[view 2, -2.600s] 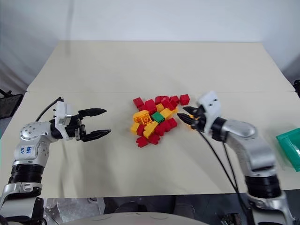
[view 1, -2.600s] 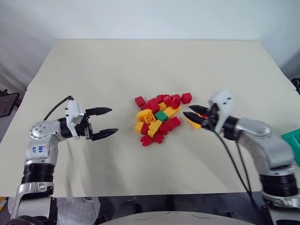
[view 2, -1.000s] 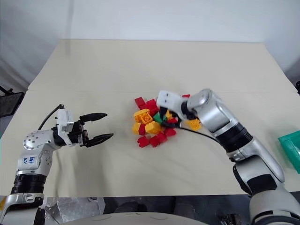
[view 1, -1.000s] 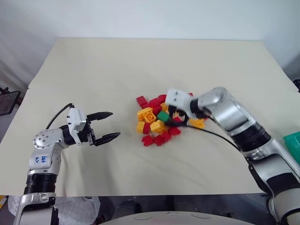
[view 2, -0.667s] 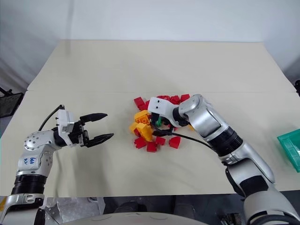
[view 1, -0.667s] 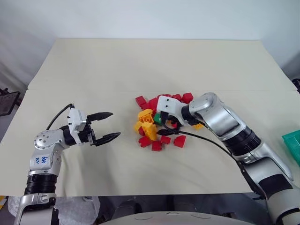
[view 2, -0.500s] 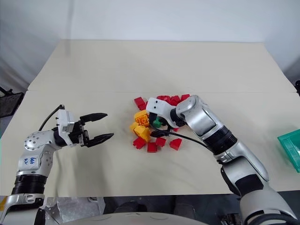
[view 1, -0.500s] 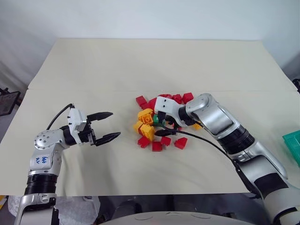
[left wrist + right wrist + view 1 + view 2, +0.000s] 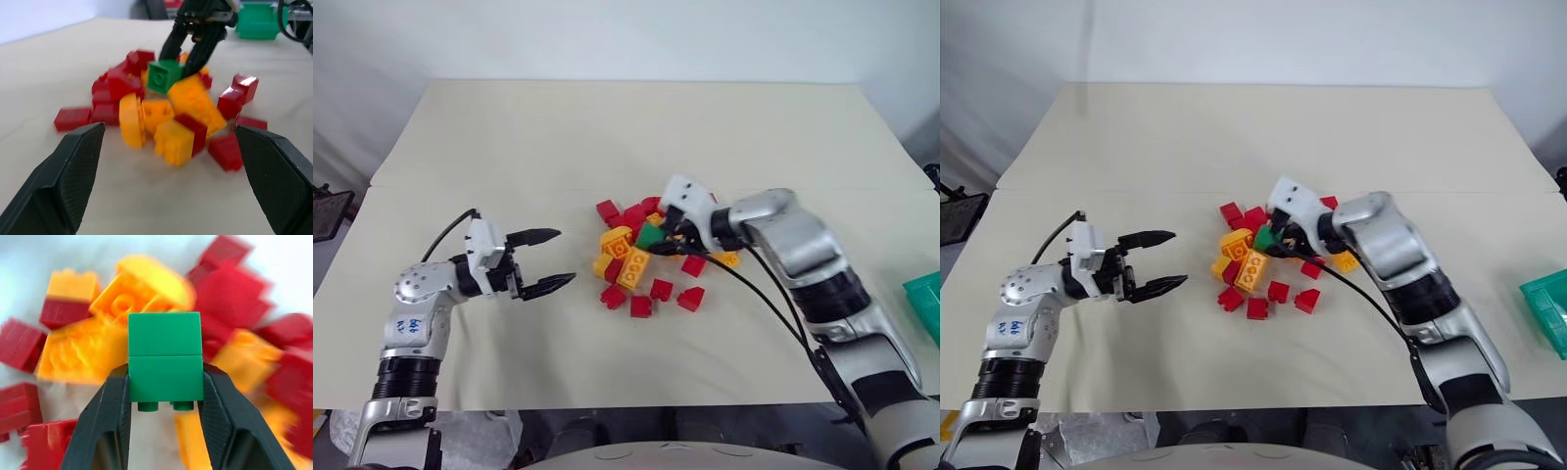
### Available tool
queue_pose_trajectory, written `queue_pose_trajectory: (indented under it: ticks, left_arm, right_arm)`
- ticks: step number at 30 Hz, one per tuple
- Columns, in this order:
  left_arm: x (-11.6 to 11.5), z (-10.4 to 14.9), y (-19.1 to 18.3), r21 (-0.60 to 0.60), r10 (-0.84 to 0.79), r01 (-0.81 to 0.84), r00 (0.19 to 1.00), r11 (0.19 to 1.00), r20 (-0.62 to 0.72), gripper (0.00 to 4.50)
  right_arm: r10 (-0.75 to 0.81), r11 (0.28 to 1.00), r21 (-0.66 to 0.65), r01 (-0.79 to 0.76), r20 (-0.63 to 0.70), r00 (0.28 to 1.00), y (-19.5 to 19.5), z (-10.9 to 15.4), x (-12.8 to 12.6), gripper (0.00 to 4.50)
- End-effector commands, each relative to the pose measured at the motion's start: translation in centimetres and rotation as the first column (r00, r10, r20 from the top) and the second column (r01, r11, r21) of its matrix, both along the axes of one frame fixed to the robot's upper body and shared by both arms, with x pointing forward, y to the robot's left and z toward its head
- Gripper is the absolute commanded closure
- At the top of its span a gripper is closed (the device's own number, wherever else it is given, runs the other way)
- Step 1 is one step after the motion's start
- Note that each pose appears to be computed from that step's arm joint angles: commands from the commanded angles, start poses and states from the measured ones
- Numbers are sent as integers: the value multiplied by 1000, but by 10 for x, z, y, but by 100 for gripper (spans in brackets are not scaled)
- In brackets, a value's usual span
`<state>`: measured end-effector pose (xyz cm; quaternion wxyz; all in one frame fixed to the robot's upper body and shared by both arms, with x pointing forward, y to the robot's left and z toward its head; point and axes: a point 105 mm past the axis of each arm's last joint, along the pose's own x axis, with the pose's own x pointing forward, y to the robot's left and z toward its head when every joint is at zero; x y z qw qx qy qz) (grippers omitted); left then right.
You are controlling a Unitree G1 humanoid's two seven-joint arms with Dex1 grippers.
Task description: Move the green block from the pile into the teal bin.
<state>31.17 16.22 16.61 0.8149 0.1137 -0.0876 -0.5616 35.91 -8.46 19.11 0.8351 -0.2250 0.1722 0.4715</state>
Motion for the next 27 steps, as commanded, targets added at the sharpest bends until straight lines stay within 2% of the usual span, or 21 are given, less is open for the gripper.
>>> queue_pose_trajectory:
  ticks: [1,5,7,13,17,19,23,27]
  left_arm:
    - [-3,14,-21,-5,-76,77,996,997,48,0]
    - [5,20,-51,9,-137,137,988,991,66,0]
    - [13,20,-72,25,-166,165,984,986,64,0]
    - [25,27,-121,7,-243,243,966,970,88,0]
    - [28,31,-149,-8,-302,304,948,953,103,0]
    - [29,33,-158,-18,-314,318,943,948,108,0]
    - [30,36,-175,-35,-340,346,933,938,116,0]
    - [28,37,-191,-47,-370,378,922,925,115,0]
  right_arm:
    - [-79,991,116,68,91,993,-22,29,-6,303]
    - [-270,952,197,237,168,948,-72,44,-12,303]
    - [-368,924,182,335,197,909,-104,42,-22,303]
    - [-659,751,202,628,283,697,-189,45,-50,303]
    - [-837,526,241,816,315,447,-251,46,-84,303]
    - [-877,443,258,859,322,355,-266,47,-100,303]
    - [-930,230,297,927,348,119,-299,52,-132,303]
    - [-929,83,300,950,369,-35,-320,50,-158,303]
